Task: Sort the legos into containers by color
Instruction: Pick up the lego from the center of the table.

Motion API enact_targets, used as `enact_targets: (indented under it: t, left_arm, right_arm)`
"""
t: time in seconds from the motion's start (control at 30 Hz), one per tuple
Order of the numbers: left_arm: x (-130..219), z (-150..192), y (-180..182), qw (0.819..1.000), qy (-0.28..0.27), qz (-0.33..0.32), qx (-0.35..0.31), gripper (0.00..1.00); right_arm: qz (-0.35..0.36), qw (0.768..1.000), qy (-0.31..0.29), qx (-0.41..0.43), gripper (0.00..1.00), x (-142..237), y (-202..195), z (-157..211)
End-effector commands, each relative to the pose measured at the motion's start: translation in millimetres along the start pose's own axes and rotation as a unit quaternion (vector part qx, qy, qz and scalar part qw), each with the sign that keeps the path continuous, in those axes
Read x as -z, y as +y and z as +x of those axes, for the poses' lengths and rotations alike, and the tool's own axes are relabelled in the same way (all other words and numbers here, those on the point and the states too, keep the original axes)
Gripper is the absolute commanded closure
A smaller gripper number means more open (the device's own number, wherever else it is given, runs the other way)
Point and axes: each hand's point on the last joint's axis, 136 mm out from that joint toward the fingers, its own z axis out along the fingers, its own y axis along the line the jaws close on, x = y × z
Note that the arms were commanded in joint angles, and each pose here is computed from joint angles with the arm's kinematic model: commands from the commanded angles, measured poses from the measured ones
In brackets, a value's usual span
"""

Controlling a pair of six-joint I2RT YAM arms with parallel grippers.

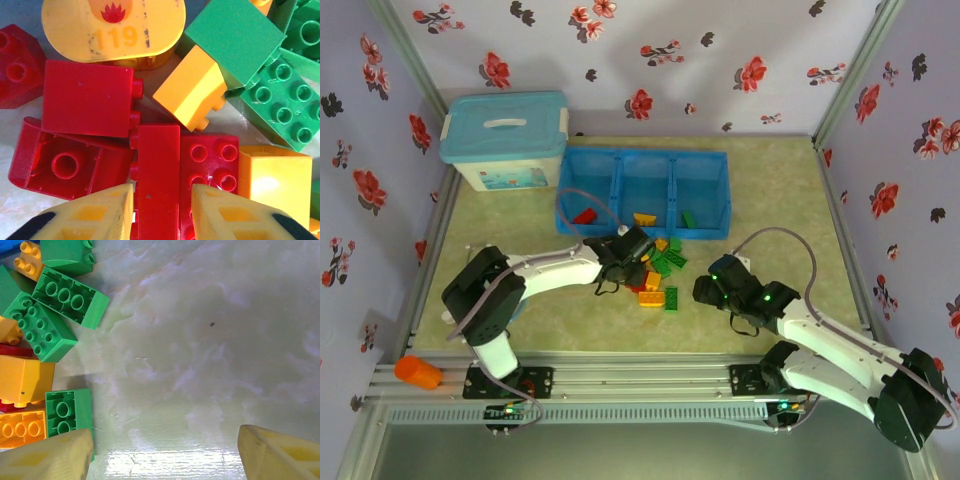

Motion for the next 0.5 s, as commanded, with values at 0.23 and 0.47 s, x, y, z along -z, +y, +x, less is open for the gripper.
enact_targets:
  t: [0.23, 0.47]
  left_arm:
    - [-5.6, 6.4, 3.8, 1.000, 0.012, -0.024, 0.002, 0.63]
    - [-5.7, 8.9, 4.0, 1.000, 0.013, -0.028, -0.001, 0.70]
  right_arm:
    - [-0.001, 1.000, -0.013, -0.003, 0.24, 1.0, 0.0, -2.7]
    - [0.001, 1.000, -0.015, -0.003, 0.24, 1.5, -0.1, -4.0]
